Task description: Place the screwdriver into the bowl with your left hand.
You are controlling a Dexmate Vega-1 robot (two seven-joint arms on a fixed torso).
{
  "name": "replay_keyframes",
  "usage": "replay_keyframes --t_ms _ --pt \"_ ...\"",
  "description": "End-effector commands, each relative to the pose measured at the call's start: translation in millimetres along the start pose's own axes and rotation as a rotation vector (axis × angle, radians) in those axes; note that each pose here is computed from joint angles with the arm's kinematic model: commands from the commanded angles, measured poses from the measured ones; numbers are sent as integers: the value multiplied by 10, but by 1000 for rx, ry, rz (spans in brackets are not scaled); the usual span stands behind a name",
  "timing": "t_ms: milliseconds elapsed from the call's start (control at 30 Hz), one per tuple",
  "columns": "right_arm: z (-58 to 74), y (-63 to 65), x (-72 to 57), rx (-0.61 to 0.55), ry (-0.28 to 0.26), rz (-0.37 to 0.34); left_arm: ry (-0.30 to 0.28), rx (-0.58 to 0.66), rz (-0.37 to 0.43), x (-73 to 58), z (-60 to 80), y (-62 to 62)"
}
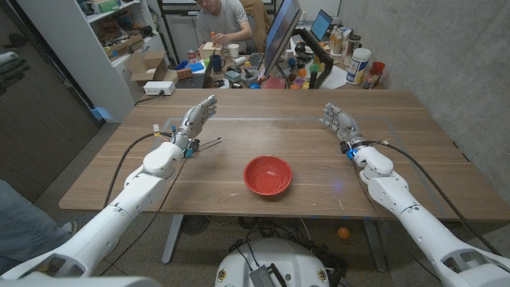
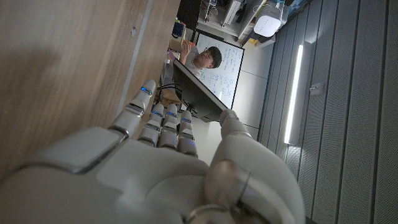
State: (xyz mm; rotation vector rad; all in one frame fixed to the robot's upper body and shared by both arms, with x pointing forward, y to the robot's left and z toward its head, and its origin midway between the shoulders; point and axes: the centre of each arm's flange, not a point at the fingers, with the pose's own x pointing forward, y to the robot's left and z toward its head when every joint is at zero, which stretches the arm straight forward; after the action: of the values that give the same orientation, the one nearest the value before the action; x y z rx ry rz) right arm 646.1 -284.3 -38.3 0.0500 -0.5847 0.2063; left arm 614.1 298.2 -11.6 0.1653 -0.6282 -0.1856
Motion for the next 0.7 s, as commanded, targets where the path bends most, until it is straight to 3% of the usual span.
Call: replay_keyframes --t_ms 33,400,700 --pt "-12 30 -41 -1 1 -3 33 190 -12 -225 239 144" --pt "-1 78 -26 -2 -4 4 52 356 6 -447 445 277" --pt "9 109 4 -2 -7 10 117 511 15 -630 588 391"
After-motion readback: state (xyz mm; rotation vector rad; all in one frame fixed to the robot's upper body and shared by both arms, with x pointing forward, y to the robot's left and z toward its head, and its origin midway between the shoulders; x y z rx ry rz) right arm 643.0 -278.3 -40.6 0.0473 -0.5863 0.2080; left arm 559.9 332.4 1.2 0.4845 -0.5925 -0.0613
